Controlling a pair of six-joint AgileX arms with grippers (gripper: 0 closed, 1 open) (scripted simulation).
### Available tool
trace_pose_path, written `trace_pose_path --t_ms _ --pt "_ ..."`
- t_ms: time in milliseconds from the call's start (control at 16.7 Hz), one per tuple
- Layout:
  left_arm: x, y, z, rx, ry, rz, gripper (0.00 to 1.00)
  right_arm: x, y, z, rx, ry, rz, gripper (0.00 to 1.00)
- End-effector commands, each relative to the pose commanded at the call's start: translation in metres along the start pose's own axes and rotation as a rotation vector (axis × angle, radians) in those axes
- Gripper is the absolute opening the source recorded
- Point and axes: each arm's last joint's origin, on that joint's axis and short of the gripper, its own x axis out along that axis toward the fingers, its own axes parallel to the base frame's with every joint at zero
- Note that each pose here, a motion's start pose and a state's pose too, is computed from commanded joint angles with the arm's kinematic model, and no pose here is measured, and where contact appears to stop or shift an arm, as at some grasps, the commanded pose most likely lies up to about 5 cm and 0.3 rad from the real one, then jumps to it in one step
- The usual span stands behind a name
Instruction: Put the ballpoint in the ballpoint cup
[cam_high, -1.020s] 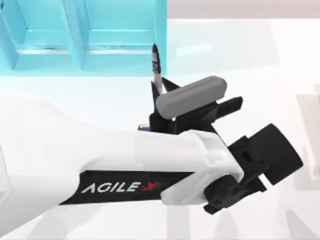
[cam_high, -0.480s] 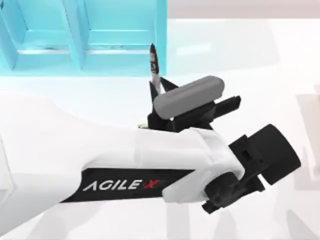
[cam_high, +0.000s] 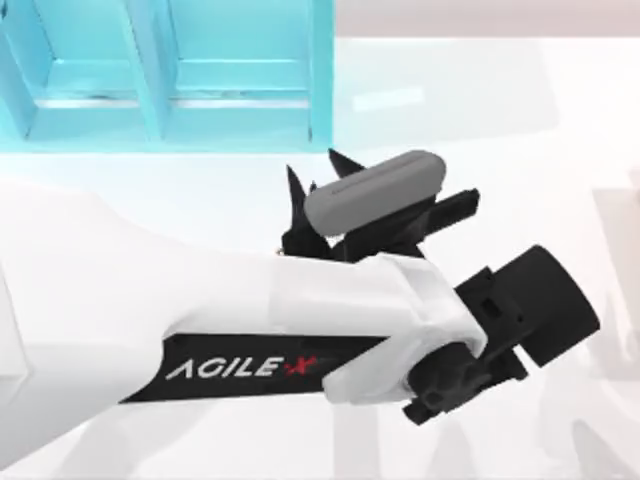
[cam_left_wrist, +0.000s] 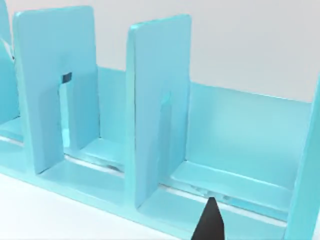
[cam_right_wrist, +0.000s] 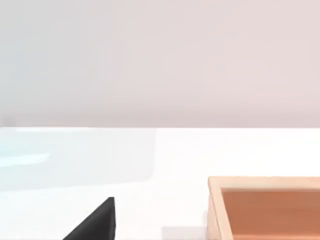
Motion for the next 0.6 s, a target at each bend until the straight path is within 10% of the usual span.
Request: trace_pose_path --t_ms 240,600 --pt "0.0000 0.0000 0.0000 0.000 0.000 0.000 0.98 0.0000 0.0000 0.0000 0.000 0.000 0.000 1.00" --pt "0.0000 0.0000 0.0000 0.000 0.000 0.000 1.00 0.0000 0.0000 0.0000 0.000 0.000 0.000 1.00"
